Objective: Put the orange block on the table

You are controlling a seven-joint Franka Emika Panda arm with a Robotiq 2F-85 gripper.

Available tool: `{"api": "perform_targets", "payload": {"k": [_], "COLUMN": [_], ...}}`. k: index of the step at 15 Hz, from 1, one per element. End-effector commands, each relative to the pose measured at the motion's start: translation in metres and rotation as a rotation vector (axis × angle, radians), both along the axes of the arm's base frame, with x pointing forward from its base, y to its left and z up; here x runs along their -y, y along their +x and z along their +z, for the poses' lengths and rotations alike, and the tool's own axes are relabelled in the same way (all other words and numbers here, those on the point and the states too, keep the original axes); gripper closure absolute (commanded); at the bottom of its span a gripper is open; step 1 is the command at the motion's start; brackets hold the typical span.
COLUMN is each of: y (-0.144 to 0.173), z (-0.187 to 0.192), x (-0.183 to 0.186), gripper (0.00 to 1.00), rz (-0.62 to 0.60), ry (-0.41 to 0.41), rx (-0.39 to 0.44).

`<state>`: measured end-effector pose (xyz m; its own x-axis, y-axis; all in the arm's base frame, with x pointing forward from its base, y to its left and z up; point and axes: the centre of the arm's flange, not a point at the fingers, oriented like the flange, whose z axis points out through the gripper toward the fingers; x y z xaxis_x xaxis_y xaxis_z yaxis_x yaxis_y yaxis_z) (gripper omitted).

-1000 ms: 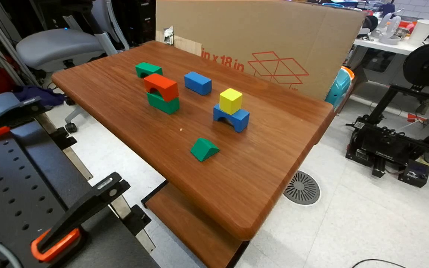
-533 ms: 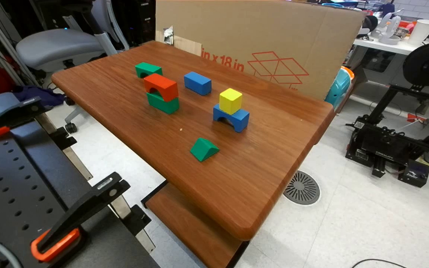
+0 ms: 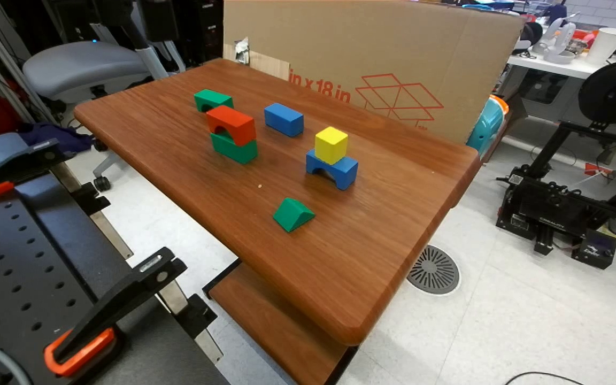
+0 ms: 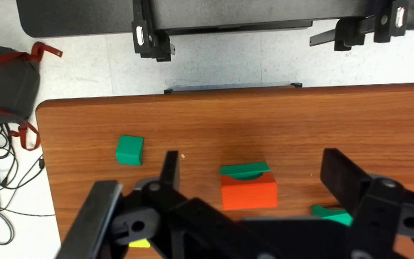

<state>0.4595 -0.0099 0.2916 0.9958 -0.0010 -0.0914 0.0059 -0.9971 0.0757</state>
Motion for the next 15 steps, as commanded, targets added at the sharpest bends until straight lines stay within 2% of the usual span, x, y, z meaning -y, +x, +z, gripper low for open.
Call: {"api": "perform_targets", "payload": {"k": [1, 15], "y": [0.028, 0.072], "z": [-0.024, -0.091], "x": [-0.002, -0.021], "gripper": [0.0, 0.0], "rz": [0.048, 0.134], "ry": [-0.046, -0.069], "rx": [0.005, -0.087]}}
